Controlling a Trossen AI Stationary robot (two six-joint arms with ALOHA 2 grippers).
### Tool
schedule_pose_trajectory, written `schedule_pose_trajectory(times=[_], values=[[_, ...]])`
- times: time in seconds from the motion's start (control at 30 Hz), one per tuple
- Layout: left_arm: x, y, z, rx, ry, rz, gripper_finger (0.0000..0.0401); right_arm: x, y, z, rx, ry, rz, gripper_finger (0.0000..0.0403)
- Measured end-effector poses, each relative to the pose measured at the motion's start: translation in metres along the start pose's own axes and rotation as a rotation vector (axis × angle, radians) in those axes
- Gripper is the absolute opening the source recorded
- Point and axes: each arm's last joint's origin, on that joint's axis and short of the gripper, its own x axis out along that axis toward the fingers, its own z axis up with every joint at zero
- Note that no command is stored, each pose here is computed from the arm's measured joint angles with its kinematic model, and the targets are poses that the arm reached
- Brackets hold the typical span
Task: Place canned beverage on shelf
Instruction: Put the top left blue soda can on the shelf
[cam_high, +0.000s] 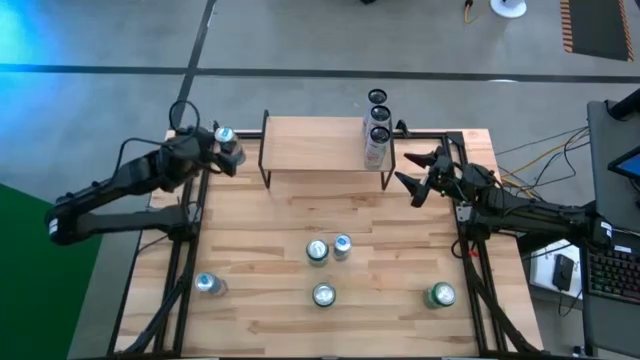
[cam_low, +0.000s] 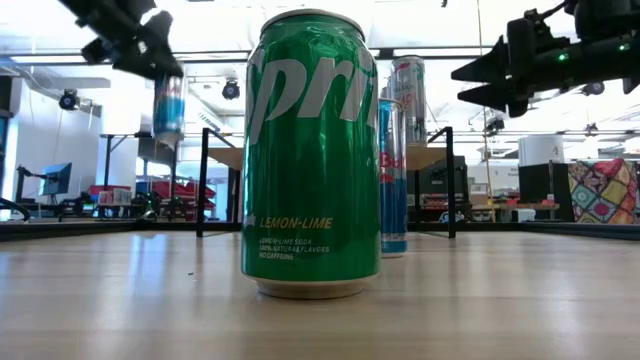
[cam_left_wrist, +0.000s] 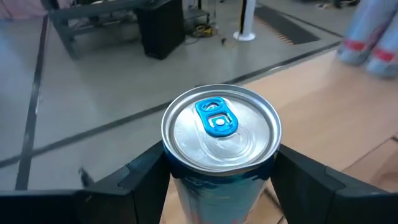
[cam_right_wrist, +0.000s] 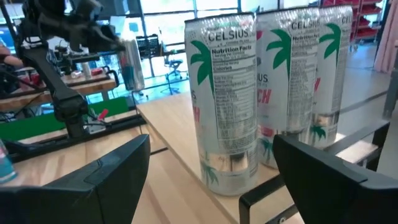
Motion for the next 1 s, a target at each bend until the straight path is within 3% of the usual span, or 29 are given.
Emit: schedule_pose_trajectory(times=[0.17,0.37,0.57,0.8,1.0], values=[[0.009,-0.015,0.017,0.008,-0.017,-0.126,0.0231,-0.001,0.000,0.001,0.000,-0.012,-0.008,0.0327],[0.029,-0.033,0.030,0.064,-0.103,-0.163,0.0231,-0.002,-0.001,0.003,-0.001,-0.027,-0.031,0.0327],[0.045,-0.053,0.063,0.101,-0.226,-0.370,0.0231,-0.002,-0.003,0.003,-0.007,-0.038,-0.123,0.0327],[0.091,-0.080,0.083,0.264,-0.176,-0.384,0.0231,0.002,-0.004,-0.002,0.017,-0.002,-0.148,0.0327],[0.137,-0.090,0.093,0.262,-0.173,-0.476,0.0231,0.003,-0.008,-0.008,0.066,0.040,-0.274,0.0327]])
